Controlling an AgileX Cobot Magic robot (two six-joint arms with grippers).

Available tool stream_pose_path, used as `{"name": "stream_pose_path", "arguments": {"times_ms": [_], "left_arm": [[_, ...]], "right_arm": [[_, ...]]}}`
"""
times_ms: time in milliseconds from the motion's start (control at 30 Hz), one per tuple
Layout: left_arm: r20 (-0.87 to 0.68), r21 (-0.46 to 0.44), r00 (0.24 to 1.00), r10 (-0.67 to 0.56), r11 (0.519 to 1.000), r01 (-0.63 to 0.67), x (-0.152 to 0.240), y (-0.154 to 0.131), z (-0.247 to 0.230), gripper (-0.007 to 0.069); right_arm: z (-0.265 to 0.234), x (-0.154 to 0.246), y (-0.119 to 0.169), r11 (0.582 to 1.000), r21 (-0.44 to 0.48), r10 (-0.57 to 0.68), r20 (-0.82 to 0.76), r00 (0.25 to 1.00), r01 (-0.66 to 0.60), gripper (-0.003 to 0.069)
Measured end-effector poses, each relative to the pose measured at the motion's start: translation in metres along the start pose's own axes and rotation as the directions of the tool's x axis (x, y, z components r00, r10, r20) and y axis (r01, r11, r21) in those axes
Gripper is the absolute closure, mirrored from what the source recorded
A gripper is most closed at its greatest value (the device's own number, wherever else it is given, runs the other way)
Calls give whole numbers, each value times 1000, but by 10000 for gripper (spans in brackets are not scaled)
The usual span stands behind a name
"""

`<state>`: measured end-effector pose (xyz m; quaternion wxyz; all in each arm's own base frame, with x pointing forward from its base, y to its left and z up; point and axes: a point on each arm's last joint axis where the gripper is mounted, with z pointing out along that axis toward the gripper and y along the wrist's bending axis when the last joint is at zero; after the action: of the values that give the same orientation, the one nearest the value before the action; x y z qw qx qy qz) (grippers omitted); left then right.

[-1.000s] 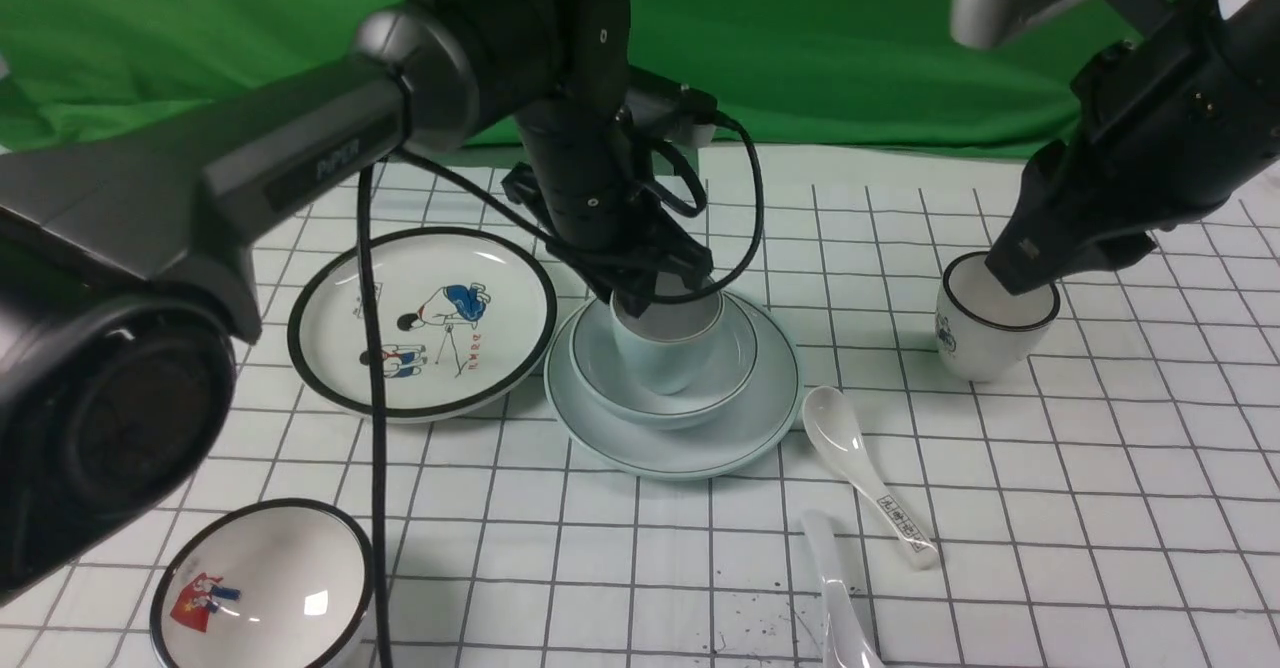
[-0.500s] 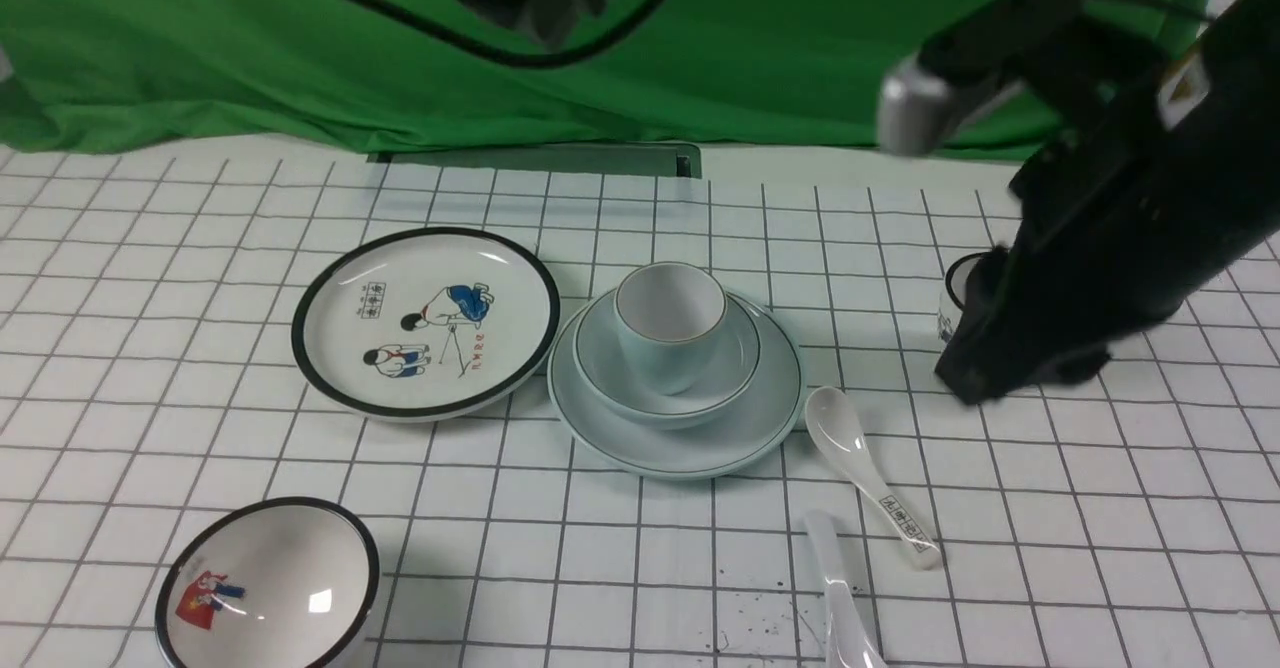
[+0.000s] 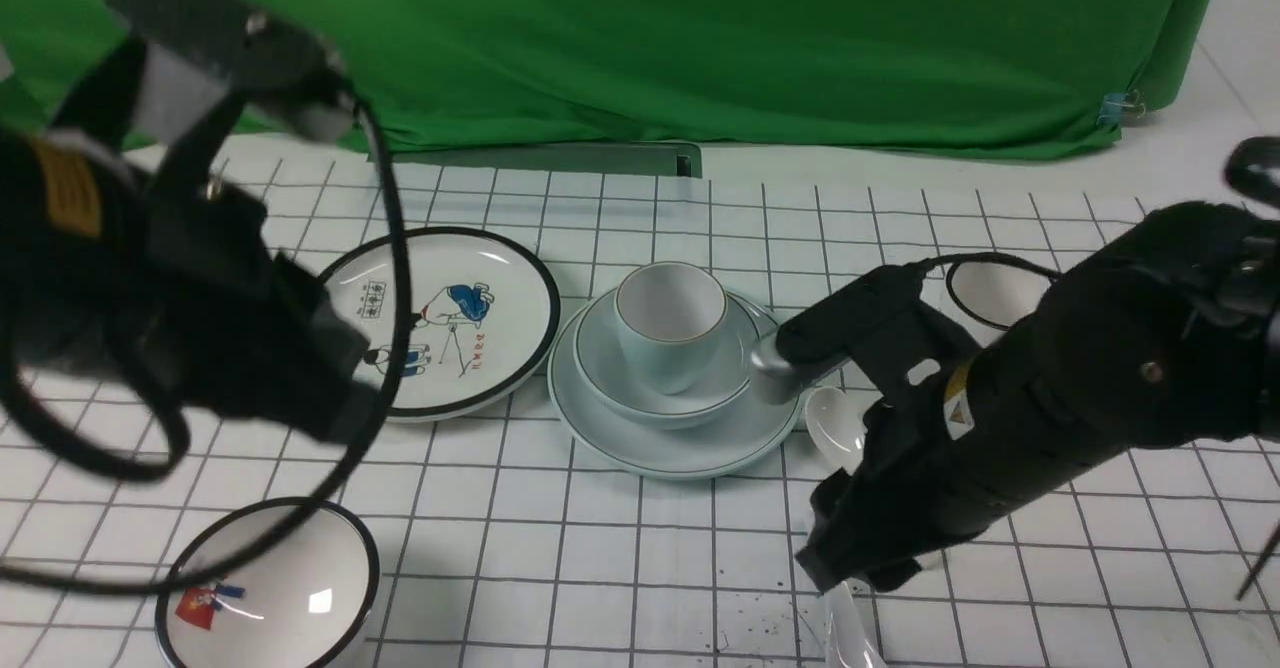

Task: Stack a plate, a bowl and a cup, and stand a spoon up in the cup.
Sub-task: Use the right arm to grab a blue soup spoon

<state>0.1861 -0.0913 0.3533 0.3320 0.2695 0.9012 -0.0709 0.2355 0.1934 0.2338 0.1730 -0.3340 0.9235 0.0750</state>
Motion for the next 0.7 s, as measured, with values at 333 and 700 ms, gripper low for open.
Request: {"name": "stream_pose_path", "arguments": {"times_ms": [333, 700], "left_arm": [[-103, 32, 995, -16, 999, 19, 44, -7, 8, 662], [-116, 35, 993, -16, 999, 20, 45, -7, 8, 662]], "right_arm": [[65, -5, -9, 988, 31, 151, -48, 987, -150, 215], [85, -6, -13, 976, 39, 217, -35, 975, -216, 321]]}}
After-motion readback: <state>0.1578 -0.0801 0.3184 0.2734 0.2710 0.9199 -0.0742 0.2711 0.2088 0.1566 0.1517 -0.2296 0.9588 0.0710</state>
